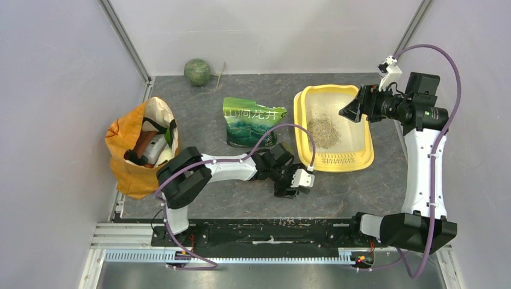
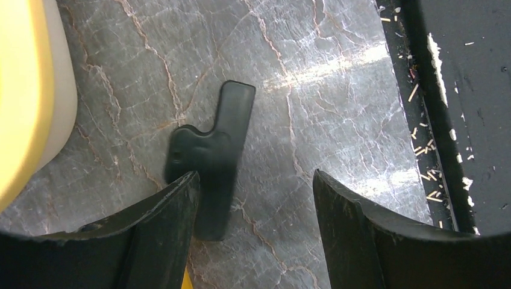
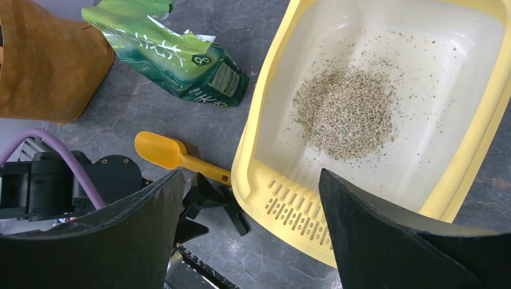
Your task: Fill the litter box with clean litter
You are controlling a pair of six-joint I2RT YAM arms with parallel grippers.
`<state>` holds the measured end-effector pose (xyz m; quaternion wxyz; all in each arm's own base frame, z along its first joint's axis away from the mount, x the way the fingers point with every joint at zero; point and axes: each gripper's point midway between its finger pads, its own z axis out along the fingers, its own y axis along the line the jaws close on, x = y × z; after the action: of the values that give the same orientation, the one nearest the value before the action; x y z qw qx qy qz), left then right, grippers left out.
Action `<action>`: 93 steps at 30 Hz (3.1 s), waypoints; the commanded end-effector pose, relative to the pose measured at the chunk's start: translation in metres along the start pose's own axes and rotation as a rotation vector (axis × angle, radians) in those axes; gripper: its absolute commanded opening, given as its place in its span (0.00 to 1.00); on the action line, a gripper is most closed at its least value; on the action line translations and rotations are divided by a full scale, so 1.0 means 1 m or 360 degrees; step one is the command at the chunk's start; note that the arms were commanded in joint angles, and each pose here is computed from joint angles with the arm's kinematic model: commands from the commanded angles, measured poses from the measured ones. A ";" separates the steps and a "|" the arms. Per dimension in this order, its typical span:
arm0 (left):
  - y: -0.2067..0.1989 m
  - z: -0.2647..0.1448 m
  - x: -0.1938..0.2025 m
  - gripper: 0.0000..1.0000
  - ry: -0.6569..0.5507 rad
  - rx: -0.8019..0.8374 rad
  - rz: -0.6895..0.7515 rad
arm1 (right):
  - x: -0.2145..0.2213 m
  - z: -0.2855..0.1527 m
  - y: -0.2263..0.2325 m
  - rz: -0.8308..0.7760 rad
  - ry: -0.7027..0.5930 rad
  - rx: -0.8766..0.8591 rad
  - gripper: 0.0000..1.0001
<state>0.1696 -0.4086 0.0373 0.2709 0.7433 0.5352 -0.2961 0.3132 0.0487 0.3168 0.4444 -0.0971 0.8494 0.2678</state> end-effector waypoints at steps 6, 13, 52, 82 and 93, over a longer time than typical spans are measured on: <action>0.018 0.007 -0.016 0.76 -0.0058 -0.0082 0.0098 | -0.006 -0.015 0.016 -0.0040 -0.0039 -0.0083 0.89; 0.013 -0.015 -0.046 0.75 -0.0142 -0.0120 0.0261 | 0.000 -0.015 0.020 -0.0006 -0.0028 -0.0118 0.89; 0.045 0.023 -0.009 0.80 -0.0038 -0.0215 0.0120 | 0.012 -0.019 0.027 -0.0021 0.0017 -0.0166 0.89; 0.017 -0.007 -0.034 0.21 -0.0076 -0.0227 0.0329 | 0.009 -0.014 0.024 0.0016 0.0014 -0.0184 0.89; -0.003 -0.026 -0.065 0.50 -0.0259 -0.0077 -0.0018 | 0.023 -0.017 0.029 0.0021 0.0069 -0.0202 0.88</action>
<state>0.1712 -0.4191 0.0518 0.3200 0.7484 0.5196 -0.2598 0.2868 0.0606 0.3187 0.4238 -0.1170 0.8427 0.3107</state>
